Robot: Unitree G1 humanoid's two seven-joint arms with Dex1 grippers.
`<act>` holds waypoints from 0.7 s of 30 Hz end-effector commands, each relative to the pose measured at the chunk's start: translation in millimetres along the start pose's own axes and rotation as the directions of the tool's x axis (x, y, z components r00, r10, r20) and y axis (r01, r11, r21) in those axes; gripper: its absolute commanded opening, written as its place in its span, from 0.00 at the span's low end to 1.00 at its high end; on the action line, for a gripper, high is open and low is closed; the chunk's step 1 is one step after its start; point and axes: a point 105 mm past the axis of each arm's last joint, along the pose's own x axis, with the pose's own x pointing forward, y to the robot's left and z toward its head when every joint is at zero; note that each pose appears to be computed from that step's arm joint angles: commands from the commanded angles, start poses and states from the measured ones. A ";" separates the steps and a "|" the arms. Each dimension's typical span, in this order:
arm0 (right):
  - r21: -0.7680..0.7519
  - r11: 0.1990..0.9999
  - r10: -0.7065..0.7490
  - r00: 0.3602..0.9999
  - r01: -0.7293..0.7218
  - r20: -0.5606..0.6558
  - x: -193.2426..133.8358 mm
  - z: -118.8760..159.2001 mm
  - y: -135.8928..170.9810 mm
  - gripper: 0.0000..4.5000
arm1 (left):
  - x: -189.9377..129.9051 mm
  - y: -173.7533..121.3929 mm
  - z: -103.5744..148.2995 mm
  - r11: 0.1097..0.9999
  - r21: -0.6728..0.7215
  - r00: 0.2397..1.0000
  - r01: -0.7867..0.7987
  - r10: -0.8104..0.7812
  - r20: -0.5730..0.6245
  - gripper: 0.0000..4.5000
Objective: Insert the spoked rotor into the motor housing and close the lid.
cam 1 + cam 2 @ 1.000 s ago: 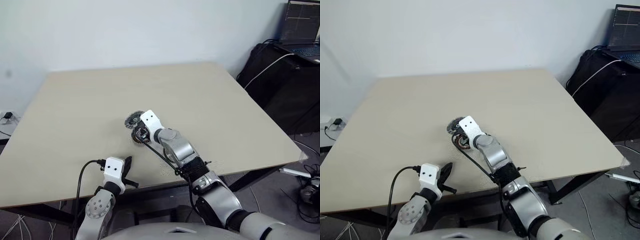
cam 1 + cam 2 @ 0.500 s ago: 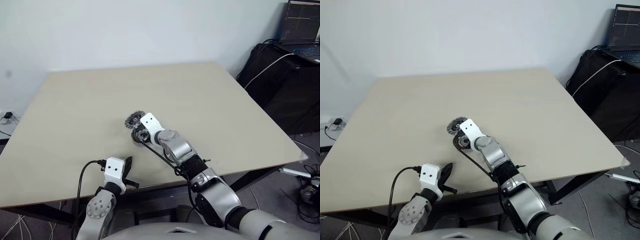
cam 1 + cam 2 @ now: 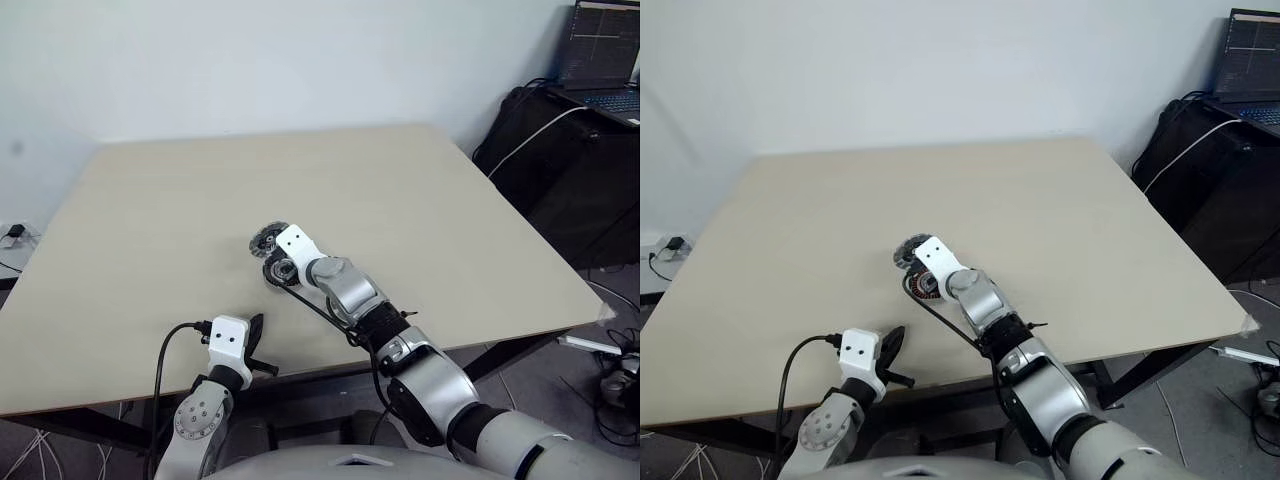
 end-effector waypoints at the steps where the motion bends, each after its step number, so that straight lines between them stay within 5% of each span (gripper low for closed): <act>1: -0.031 0.999 -0.009 1.000 0.009 0.002 0.3 9.9 -1.5 0.34 | 1.4 -3.0 17.9 1.000 0.003 0.998 0.003 -0.003 0.067 0.00; 19: -0.092 0.993 0.068 0.995 -0.075 -0.075 0.5 4.8 7.3 0.34 | 3.4 -3.5 17.7 1.000 -0.006 0.997 -0.005 0.006 0.071 0.00; 21: -0.083 0.994 0.069 0.995 -0.076 -0.076 0.4 4.9 7.6 0.25 | 2.9 -3.8 17.7 1.000 -0.006 0.997 -0.005 0.006 0.071 0.00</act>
